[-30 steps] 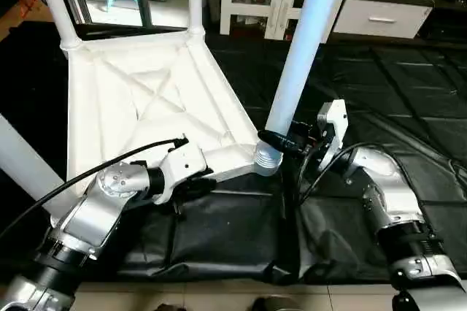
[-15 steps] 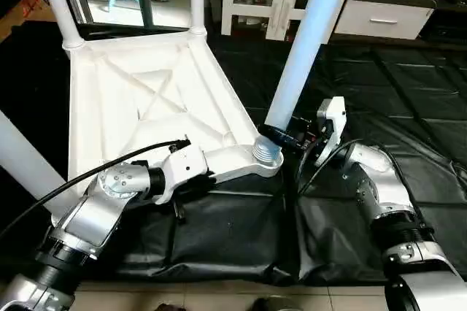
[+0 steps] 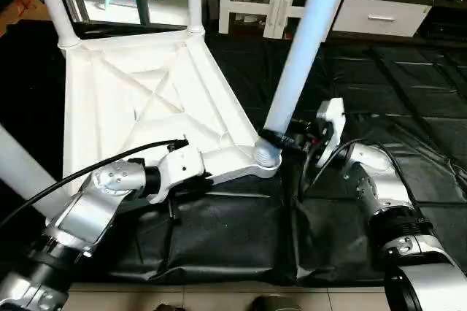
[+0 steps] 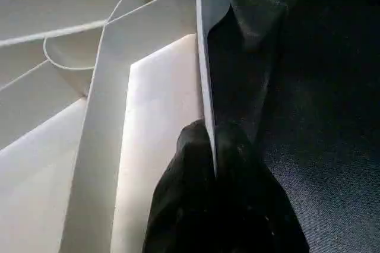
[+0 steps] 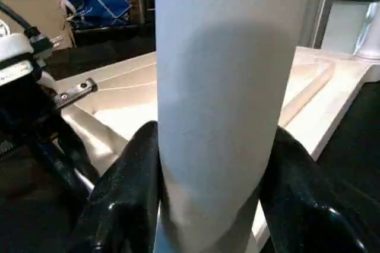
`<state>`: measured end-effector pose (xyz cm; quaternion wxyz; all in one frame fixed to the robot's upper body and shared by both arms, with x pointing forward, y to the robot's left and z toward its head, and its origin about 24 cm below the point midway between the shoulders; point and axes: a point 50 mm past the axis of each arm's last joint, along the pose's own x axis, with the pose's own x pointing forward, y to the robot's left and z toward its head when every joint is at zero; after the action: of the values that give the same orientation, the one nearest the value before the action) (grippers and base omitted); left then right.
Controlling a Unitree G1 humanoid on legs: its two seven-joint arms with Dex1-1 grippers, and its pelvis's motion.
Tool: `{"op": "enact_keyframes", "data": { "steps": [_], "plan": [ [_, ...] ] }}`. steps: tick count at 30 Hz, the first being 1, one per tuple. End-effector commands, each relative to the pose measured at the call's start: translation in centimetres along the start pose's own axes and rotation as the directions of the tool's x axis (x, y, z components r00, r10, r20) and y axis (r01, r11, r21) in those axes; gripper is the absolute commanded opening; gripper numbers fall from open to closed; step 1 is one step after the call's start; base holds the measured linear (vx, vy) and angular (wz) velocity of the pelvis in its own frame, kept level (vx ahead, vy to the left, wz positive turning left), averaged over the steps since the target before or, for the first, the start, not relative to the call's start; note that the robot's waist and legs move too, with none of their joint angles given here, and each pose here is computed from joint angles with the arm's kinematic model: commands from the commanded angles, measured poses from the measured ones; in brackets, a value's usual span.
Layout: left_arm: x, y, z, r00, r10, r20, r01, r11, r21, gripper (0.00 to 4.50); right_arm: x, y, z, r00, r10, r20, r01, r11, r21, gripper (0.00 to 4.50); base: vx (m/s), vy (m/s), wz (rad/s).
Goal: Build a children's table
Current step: Insert table leg to table base
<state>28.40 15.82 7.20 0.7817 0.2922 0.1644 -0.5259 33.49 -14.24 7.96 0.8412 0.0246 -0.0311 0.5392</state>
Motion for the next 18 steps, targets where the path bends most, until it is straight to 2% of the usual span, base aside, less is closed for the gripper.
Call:
{"op": "enact_keyframes", "data": {
  "steps": [1,11,16,17,18],
  "plan": [
    [0.7,-2.1,-1.9,0.989,-0.135,-0.064,0.132,0.99,-0.046,0.03,-0.8,0.0,-0.7,0.999,0.015,-0.05,-0.015,1.0,0.002,1.86,0.0,0.0,0.0],
    [0.3,-3.3,-1.8,0.98,-0.196,-0.028,0.194,0.98,-0.046,0.0,-1.4,0.1,-1.9,0.999,-0.017,-0.05,0.018,0.999,0.027,1.85,0.0,0.0,0.0],
    [0.2,-3.3,-1.7,0.981,-0.191,-0.018,0.19,0.981,-0.048,0.0,-1.6,0.6,-2.8,0.997,0.031,-0.071,-0.027,0.997,0.067,1.85,0.0,0.0,0.0],
    [0.2,-3.3,-1.6,0.982,-0.19,-0.003,0.19,0.98,-0.051,0.0,-2.0,1.0,-3.6,0.993,0.068,-0.102,-0.057,0.993,0.104,1.85,0.0,0.0,0.0],
    [0.2,-3.3,-1.6,0.982,-0.191,-0.003,0.19,0.98,-0.05,0.0,-2.0,1.1,-3.6,0.992,0.07,-0.105,-0.059,0.993,0.106,1.85,0.0,0.0,0.0]
  ]
}}
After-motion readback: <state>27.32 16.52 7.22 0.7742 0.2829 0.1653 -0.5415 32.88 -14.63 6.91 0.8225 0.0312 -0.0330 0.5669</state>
